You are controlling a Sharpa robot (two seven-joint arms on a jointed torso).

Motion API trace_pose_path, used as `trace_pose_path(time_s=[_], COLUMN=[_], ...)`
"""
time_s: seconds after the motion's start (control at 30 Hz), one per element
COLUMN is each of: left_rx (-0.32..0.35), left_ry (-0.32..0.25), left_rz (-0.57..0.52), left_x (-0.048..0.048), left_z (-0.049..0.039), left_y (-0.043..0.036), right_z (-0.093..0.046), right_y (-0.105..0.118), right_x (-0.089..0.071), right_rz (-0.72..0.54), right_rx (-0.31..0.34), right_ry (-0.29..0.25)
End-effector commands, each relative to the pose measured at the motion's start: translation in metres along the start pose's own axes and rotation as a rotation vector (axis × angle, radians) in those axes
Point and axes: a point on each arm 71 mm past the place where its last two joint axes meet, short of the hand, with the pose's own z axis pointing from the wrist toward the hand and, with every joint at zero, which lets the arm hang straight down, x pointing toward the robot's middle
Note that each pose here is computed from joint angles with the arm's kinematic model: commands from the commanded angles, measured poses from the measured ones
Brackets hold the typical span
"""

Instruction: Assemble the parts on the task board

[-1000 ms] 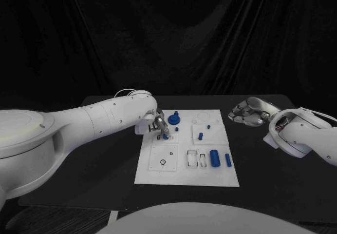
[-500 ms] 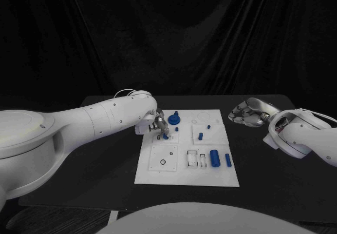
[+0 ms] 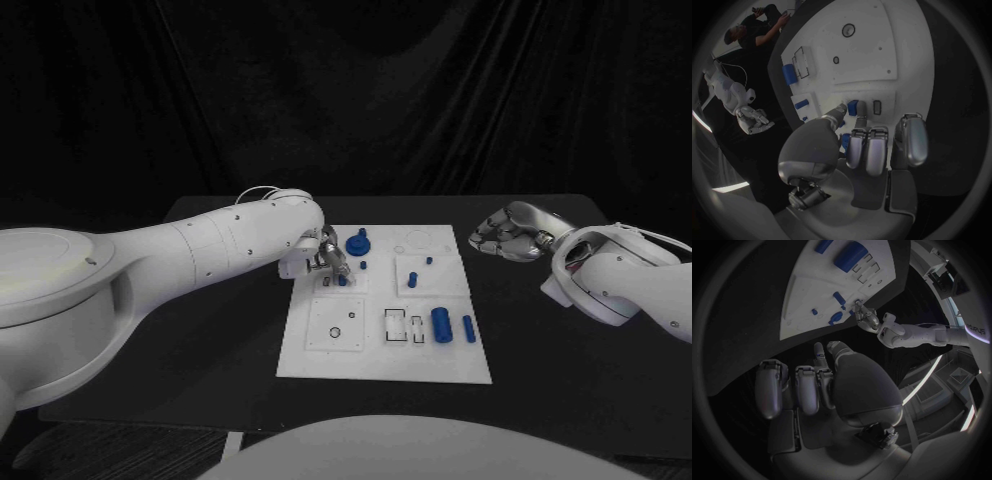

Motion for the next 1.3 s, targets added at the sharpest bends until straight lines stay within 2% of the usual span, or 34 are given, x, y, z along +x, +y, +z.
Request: trace_pose_path(time_s=[0.03, 0.3, 0.5, 0.6, 0.7, 0.87, 1.03, 1.2, 1.3], left_rx=[0.004, 0.0, -0.014, -0.016, -0.007, 0.016, 0.035, 0.057, 0.066], left_ry=[0.014, 0.012, 0.002, -0.002, -0.021, -0.078, -0.141, -0.2, -0.226], left_rz=[0.0, -0.002, 0.027, 0.038, 0.042, 0.045, 0.038, 0.024, 0.012], left_x=[0.003, 0.0033, 0.0037, 0.0047, 0.0019, -0.0168, -0.0384, -0.0566, -0.0642], left_z=[0.0006, 0.0006, -0.0007, -0.0032, -0.0103, -0.03, -0.0518, -0.0698, -0.0755], left_y=[-0.0014, -0.0004, 0.0033, 0.0067, 0.0084, 0.0059, 0.0076, 0.0118, 0.0163], right_z=[0.0, 0.0, -0.001, -0.002, -0.004, -0.006, -0.006, -0.005, -0.004], right_y=[-0.001, -0.001, -0.002, -0.003, -0.004, 0.0, 0.006, 0.008, 0.008], right_x=[0.002, 0.002, 0.001, 0.0, -0.002, -0.007, -0.012, -0.013, -0.012], right_rz=[-0.001, -0.001, 0.0, 0.001, 0.002, 0.007, 0.009, 0.016, 0.019], right_rx=[0.012, 0.012, 0.014, 0.013, 0.002, -0.054, -0.102, -0.116, -0.115], right_ry=[0.01, 0.011, 0.009, 0.002, -0.013, -0.077, -0.12, -0.123, -0.115])
